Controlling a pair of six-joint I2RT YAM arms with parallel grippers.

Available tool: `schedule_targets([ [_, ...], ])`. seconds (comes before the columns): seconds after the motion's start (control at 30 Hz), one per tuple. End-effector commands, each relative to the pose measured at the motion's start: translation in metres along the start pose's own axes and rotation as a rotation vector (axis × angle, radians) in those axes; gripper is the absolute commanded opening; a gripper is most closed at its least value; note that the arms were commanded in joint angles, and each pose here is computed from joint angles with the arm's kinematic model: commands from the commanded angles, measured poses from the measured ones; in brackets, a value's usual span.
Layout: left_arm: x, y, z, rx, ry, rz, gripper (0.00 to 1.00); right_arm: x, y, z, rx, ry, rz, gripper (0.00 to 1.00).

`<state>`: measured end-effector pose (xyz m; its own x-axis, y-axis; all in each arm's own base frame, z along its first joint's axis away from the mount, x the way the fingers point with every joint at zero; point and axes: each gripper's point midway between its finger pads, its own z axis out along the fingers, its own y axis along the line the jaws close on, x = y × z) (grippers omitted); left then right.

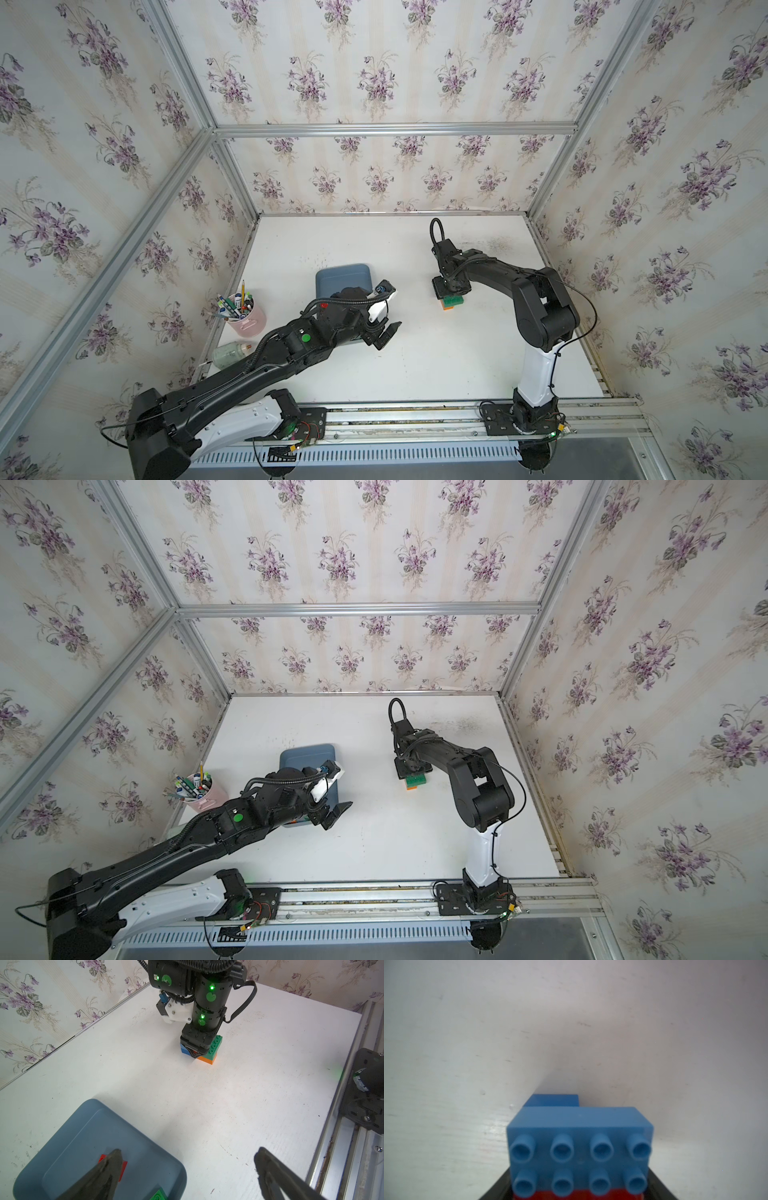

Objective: Assemble a rectangle with lego
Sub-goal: Move the lego brick at the center of the board.

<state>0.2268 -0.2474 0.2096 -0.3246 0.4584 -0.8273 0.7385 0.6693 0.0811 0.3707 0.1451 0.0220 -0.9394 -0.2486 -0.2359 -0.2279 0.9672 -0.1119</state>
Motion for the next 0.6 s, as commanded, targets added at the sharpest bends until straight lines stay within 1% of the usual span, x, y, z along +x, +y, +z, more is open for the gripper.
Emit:
schedule_targets([
  [0.0,-0.011,-0.001,-0.001,0.009,-0.041,-0.007,1.00,0.008,-0.026,0.002,0.066,0.013,0.076,0.66],
  [0.2,-0.008,-0.003,-0.003,0.017,-0.043,-0.003,1.00,0.016,-0.067,0.006,0.104,0.020,0.198,0.67],
  [0.4,-0.006,-0.002,-0.005,0.014,-0.046,0.003,1.00,0.016,-0.096,0.006,0.131,0.020,0.266,0.67],
  [0.57,-0.006,-0.002,-0.006,0.013,-0.047,0.010,1.00,0.012,-0.112,0.006,0.144,0.018,0.295,0.68],
])
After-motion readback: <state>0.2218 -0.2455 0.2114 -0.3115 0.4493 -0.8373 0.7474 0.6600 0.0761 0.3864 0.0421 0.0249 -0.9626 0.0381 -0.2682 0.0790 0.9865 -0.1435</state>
